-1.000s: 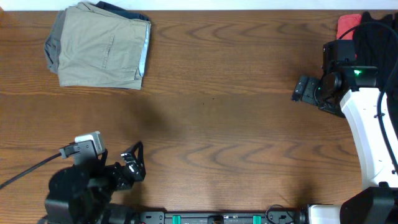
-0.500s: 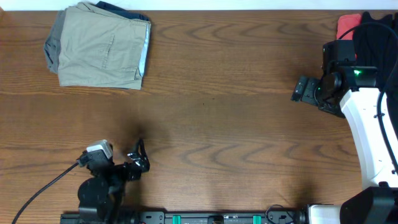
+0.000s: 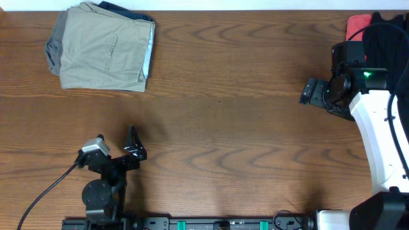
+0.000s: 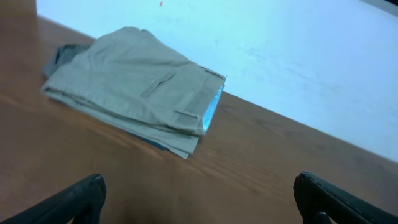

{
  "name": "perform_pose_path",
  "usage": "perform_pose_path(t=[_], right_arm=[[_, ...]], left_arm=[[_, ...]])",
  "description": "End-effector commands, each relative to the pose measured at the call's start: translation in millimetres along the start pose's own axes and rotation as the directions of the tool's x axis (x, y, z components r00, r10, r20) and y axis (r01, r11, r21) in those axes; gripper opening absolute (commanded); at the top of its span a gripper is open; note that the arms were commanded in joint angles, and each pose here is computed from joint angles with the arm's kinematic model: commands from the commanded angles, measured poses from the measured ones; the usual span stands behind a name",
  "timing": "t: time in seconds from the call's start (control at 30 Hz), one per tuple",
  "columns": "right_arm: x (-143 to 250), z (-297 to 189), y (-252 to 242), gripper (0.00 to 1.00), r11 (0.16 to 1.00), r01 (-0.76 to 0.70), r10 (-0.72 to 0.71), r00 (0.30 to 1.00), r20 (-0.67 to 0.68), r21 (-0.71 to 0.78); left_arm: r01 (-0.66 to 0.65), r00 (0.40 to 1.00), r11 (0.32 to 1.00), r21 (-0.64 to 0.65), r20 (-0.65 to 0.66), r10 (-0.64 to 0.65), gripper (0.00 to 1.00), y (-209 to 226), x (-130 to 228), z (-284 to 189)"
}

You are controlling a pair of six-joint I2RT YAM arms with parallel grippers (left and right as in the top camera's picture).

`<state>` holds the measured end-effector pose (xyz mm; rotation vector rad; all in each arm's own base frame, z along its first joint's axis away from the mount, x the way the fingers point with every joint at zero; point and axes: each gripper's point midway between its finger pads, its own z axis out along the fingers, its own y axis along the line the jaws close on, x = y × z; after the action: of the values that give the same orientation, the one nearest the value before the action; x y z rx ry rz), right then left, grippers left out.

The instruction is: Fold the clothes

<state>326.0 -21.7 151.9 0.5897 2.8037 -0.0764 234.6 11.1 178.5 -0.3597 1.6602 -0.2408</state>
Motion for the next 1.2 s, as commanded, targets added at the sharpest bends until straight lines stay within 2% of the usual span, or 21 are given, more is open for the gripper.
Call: perform_pose_path(t=[0.0, 0.17, 0.5, 0.67, 0.8, 1.17], right_arm=[[-2, -3, -1, 0.99, 1.0, 0.006, -0.006, 1.0, 0.011, -0.001], [-2, -3, -1, 0.99, 1.0, 0.006, -0.006, 1.0, 0.011, -0.001], [-2, -3, -1, 0.99, 1.0, 0.006, -0.006, 1.0, 0.011, -0.001], [-2, -3, -1, 0.99, 1.0, 0.006, -0.006, 1.0, 0.011, -0.001], [-2, -3, -1, 0.99, 1.0, 0.005, -0.005, 1.0, 0.011, 0.0], [-2, -3, -1, 0.99, 1.0, 0.006, -0.006, 1.0, 0.011, -0.001]], left_arm=[[-0.126, 0.992, 0.992, 0.026, 0.004, 0.126, 0.98, -3, 3, 2], [-0.202, 0.979, 0.979, 0.022, -0.008, 0.202, 0.98, 1, 12, 4], [-0.198, 0.979, 0.98, -0.005, 0.047, 0.198, 0.98, 13, 18, 14], [-0.196, 0.98, 0.98, -0.025, 0.041, 0.197, 0.98, 18, 18, 14], [-0.195, 0.981, 0.978, -0.074, -0.018, 0.194, 0.98, 30, 31, 14], [-0.195, 0.981, 0.978, -0.074, -0.018, 0.194, 0.98, 30, 31, 14]])
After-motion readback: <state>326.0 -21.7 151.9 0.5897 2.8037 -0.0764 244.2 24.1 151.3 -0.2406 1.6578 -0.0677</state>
